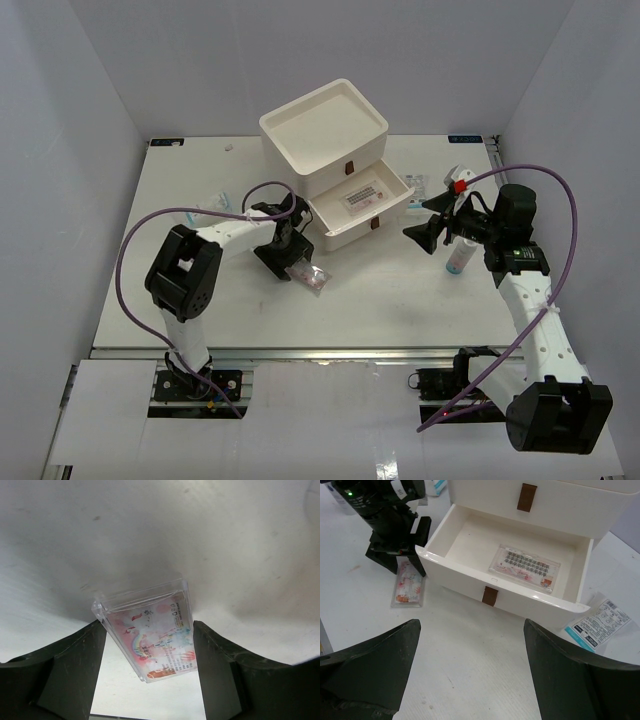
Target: Organize the makeup
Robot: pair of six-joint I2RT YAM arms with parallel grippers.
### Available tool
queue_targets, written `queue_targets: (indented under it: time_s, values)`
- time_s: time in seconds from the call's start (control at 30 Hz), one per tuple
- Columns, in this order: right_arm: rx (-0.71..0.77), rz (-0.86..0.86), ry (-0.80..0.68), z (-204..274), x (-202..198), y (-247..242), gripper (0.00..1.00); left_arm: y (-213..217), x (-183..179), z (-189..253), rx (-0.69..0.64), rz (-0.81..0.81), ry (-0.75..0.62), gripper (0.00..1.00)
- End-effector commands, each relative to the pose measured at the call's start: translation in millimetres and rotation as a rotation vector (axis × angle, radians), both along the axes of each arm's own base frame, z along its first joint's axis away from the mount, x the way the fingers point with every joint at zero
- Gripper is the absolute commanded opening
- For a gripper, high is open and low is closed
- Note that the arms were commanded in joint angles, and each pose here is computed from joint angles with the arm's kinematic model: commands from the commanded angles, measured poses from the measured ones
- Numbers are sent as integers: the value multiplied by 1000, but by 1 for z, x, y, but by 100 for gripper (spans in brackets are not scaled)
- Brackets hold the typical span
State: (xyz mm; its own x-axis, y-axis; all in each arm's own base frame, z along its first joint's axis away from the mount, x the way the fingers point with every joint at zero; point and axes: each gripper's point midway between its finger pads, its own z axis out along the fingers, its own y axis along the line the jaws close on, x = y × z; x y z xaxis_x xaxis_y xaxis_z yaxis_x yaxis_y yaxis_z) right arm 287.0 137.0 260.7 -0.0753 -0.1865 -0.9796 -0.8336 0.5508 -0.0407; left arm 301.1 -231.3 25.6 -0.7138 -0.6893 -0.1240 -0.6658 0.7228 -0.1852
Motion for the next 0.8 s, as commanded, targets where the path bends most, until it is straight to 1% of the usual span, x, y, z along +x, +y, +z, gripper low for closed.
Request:
queue_targets:
  time_s: [0.0,0.07,0.2,0.23,0.4,0.53,0.57,0.77]
  values:
    - [16,-11,-29,6,0,-7,90,11,-9,22,1,-45,-77,40]
    - [16,-16,-30,5,1,-9,90,15,-12,27,2,-74,-103,26]
    - [17,-20,-26,4,1,-10,90,18,-14,44,-10,-178,-184,4]
    - [18,-22,-26,4,2,-11,90,17,-13,49,-19,-207,-211,1]
    - [17,-28,-20,2,3,-13,90,12,-6,75,-43,-358,-355,0]
    - [19,-28,-16,1,4,-13,90,8,0,109,-54,-488,-507,0]
    - [19,-28,-17,1,4,-13,90,7,0,111,-58,-497,-514,0]
    - [20,-32,-13,0,5,-14,90,-4,3,164,-68,-679,-704,0]
